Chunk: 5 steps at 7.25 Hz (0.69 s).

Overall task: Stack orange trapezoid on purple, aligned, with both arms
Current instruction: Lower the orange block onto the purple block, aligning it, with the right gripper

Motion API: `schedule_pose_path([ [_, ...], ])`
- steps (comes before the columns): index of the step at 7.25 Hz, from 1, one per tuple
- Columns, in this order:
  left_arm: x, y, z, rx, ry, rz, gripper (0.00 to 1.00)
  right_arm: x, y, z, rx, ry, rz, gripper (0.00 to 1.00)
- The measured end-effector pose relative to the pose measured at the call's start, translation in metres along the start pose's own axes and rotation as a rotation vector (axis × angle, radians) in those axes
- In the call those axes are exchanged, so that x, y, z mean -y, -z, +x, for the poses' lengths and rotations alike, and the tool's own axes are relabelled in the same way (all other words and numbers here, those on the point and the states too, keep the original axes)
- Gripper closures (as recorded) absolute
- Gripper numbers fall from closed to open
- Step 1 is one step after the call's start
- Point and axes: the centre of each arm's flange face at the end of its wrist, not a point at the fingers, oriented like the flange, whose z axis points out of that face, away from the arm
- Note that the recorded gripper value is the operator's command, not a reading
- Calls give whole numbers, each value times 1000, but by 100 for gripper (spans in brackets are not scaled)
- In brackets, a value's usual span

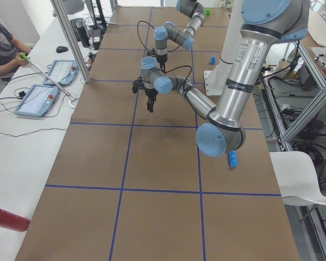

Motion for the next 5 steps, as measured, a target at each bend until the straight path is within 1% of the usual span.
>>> schedule_pose_path([
  [2,0,2,1,-2,0,2,0,0,-3,0,-5,-1,-3,100],
  [3,0,2,2,-3,-1,3,0,0,-4,1,-6,-2,-4,1],
  [5,-1,3,2,-4,-1,4,0,0,-4,0,-8,-9,0,0],
])
